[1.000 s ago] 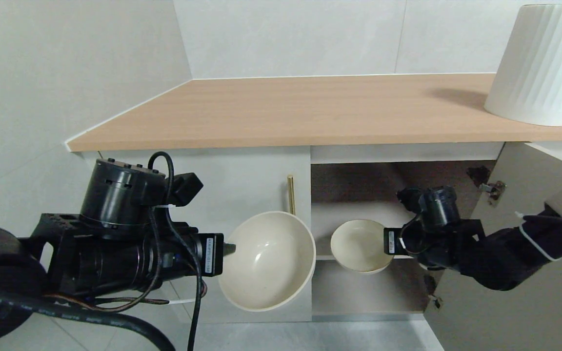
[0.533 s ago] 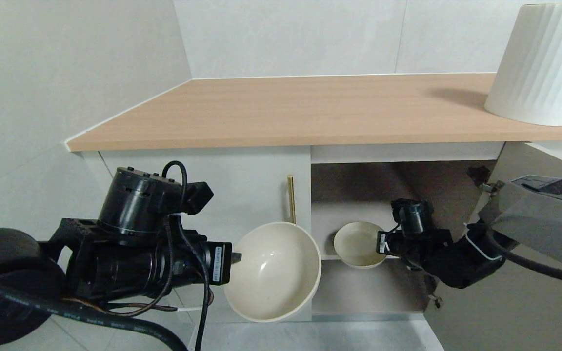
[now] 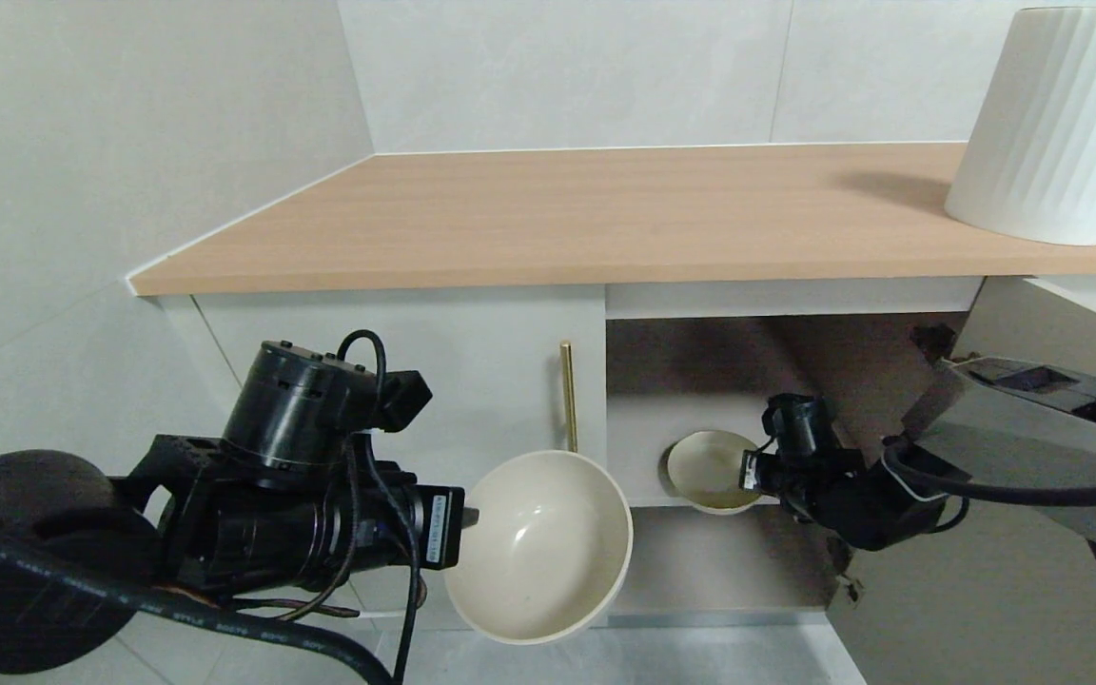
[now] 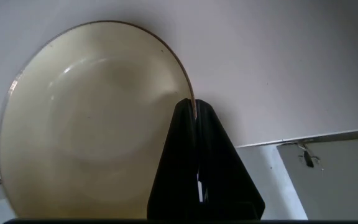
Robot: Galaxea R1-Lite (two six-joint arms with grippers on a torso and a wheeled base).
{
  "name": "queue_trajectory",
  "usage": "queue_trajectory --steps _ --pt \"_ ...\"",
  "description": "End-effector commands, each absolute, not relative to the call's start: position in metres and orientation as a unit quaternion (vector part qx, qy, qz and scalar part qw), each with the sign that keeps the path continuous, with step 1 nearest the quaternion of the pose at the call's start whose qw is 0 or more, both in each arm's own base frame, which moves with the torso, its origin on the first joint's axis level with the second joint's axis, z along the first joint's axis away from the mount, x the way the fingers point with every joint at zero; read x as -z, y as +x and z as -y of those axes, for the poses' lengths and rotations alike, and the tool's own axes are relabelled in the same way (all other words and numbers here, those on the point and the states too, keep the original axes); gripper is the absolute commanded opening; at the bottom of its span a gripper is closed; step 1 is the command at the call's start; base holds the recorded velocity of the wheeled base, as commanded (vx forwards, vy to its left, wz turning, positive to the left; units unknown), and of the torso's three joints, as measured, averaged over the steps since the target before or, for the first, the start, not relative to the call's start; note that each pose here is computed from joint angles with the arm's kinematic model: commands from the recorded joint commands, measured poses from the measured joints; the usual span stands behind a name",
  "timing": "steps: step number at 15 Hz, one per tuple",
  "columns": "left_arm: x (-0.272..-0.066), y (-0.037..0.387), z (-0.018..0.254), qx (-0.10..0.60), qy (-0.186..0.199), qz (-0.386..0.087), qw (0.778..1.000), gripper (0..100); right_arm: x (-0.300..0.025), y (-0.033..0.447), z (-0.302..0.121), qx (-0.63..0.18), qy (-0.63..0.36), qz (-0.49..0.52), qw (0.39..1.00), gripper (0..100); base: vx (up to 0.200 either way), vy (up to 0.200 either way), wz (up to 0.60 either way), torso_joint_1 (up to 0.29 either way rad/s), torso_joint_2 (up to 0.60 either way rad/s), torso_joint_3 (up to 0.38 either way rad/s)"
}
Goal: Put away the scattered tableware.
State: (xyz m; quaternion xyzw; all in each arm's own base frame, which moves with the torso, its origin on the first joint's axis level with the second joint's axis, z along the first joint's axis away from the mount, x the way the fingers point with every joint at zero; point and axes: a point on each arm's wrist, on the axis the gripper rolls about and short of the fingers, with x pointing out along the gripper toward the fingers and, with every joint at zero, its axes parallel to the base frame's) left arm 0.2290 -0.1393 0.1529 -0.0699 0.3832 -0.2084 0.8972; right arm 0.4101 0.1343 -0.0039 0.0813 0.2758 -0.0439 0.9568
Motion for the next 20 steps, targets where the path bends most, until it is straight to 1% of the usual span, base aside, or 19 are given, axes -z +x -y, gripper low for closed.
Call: queue_trajectory --steps 1,8,11,20 --pt "-0.151 0.230 0.140 0.208 -0.069 -0.386 0.896 0 0.009 0.414 -0.134 0.048 0.081 -0.277 0.956 0 0.000 0.000 0.00 0.000 0.00 0.000" --pt "-0.143 0.232 0.145 0.208 -0.063 -0.399 0.891 0 0.009 0.433 -0.129 0.063 0.089 -0.257 0.960 0 0.000 0.000 0.00 0.000 0.00 0.000" --pt "-0.141 0.233 0.145 0.207 -0.062 -0.402 0.890 0 0.011 0.442 -0.126 0.084 0.086 -0.250 0.961 0 0.000 0.000 0.00 0.000 0.00 0.000" --pt "-0.139 0.233 0.146 0.206 -0.062 -0.405 0.889 0 0.009 0.449 -0.123 0.090 0.090 -0.241 0.962 0 0.000 0.000 0.00 0.000 0.00 0.000"
